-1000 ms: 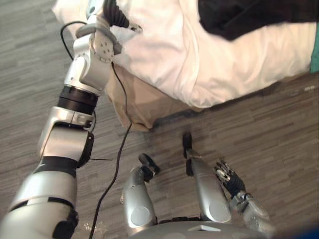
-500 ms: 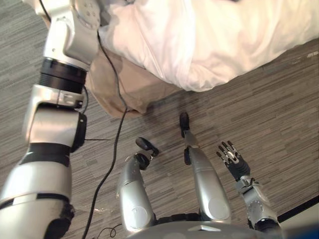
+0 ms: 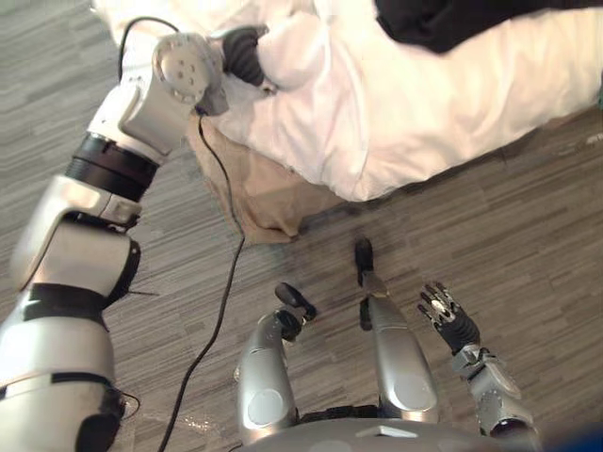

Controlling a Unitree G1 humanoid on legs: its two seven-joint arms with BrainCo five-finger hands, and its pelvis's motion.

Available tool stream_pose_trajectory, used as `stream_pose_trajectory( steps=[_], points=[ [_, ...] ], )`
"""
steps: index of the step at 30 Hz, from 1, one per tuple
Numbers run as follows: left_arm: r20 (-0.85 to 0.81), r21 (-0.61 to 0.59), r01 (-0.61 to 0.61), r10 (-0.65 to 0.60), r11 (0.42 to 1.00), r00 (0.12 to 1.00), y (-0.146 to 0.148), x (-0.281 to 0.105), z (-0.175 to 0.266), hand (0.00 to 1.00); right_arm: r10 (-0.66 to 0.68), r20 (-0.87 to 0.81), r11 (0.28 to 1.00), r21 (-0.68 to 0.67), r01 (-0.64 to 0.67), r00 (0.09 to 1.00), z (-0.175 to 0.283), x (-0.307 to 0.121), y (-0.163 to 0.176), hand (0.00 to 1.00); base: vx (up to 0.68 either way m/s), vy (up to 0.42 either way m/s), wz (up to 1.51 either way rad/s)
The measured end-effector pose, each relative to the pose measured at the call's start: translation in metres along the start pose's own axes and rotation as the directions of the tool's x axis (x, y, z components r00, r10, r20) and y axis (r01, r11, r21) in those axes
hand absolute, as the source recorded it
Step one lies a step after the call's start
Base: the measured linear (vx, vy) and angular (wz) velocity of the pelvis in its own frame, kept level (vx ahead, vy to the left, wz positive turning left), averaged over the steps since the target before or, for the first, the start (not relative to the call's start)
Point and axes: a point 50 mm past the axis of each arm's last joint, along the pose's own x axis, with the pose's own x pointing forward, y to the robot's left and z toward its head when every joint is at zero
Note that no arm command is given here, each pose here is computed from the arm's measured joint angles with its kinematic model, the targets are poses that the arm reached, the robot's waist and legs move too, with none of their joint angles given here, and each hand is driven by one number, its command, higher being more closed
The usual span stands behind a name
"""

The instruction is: Tidy the bed and pick cloth on bed and put in laundry

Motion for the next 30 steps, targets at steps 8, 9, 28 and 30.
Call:
stream_pose_trajectory(
  steps=[8,9,28,30],
  points=[
    [-0.054,-0.105,0.155,-0.161,0.982,0.985,-0.095,-0.028,-0.051,1.00,-0.167,-0.140,0.985,0.029,0.172,0.976,-0.045,-0.039,-0.019,0.00,0.06,-0.043,0.25],
    [-0.060,-0.148,0.147,-0.157,0.978,0.986,-0.111,-0.037,-0.057,1.00,-0.186,-0.158,0.980,0.033,0.194,0.970,-0.052,-0.044,-0.020,0.00,0.05,-0.021,0.25],
    [-0.619,-0.728,-0.238,-0.467,0.643,0.632,-0.406,-0.225,-0.057,0.00,-0.354,-0.475,0.930,-0.088,0.357,0.806,-0.116,-0.094,-0.020,0.00,0.06,-0.019,0.22],
    [-0.702,-0.680,-0.291,-0.482,0.673,0.525,-0.414,-0.254,-0.066,0.00,-0.350,-0.498,0.931,-0.090,0.354,0.793,-0.117,-0.093,-0.020,0.00,-0.02,-0.019,0.14]
  ],
)
